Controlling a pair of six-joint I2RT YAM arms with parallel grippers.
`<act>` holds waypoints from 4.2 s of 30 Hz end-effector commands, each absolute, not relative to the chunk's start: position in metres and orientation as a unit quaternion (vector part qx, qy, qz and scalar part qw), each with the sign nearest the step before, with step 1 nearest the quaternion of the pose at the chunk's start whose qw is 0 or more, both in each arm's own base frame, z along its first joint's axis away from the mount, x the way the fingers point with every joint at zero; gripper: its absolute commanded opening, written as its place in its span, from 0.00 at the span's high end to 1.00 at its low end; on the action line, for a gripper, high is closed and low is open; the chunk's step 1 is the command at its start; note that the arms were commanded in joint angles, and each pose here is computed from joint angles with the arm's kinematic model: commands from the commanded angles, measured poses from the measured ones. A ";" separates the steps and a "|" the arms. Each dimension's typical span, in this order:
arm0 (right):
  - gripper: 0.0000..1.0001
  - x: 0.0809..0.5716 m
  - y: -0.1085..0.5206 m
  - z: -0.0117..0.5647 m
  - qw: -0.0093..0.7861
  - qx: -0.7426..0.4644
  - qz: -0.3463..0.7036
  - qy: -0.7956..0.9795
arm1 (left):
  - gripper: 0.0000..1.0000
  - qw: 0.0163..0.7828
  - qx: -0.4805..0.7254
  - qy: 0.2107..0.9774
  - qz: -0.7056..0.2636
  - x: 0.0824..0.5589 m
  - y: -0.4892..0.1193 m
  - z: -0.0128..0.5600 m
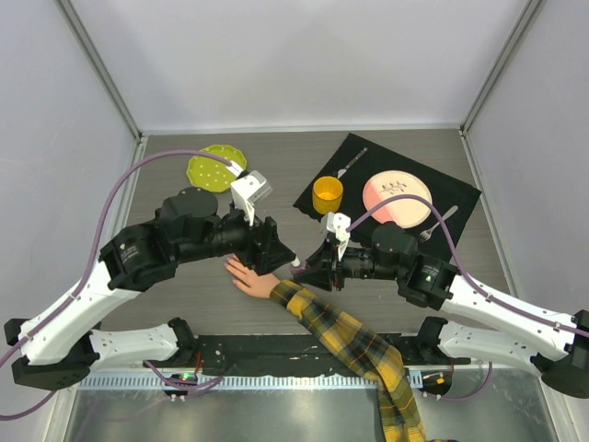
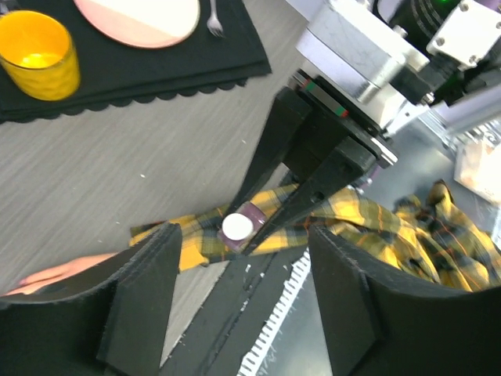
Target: Paint the nails
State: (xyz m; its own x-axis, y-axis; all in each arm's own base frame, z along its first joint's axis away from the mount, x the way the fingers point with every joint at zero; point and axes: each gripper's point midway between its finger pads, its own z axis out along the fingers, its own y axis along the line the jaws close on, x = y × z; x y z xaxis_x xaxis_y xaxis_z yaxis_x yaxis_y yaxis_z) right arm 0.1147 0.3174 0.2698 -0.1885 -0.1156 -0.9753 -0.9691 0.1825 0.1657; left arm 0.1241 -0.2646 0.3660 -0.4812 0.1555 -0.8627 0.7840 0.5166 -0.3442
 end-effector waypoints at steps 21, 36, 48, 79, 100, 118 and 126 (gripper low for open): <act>0.99 0.112 0.319 0.304 0.492 -0.443 0.480 0.576 | 0.53 0.342 0.353 0.769 -0.408 0.109 -0.287 0.342; 0.99 0.111 0.320 0.306 0.492 -0.445 0.481 0.573 | 0.69 0.329 0.369 0.774 -0.397 0.109 -0.287 0.334; 0.99 0.110 0.319 0.306 0.492 -0.446 0.482 0.572 | 0.89 0.331 0.371 0.774 -0.392 0.110 -0.287 0.331; 0.99 0.142 0.323 0.294 0.522 -0.406 0.426 0.617 | 1.00 0.379 0.148 0.856 -0.320 0.162 -0.265 0.345; 0.99 0.163 0.317 0.294 0.600 -0.336 0.345 0.639 | 1.00 0.400 0.041 0.872 -0.278 0.187 -0.253 0.344; 0.99 0.158 0.314 0.286 0.595 -0.336 0.353 0.638 | 1.00 0.460 0.022 0.854 -0.243 0.195 -0.218 0.362; 0.99 0.159 0.286 0.296 0.627 -0.296 0.353 0.628 | 1.00 0.480 -0.047 0.865 -0.138 0.207 -0.171 0.306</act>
State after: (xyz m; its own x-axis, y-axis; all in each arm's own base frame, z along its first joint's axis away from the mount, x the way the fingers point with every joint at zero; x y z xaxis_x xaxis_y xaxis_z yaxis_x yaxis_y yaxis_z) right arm 0.1551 0.2980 0.2606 -0.0884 -0.0653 -0.9939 -0.8430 0.5365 0.0397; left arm 0.1938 -0.2033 0.3332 -0.5858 -0.1748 -0.7914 0.2115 0.9097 -0.3575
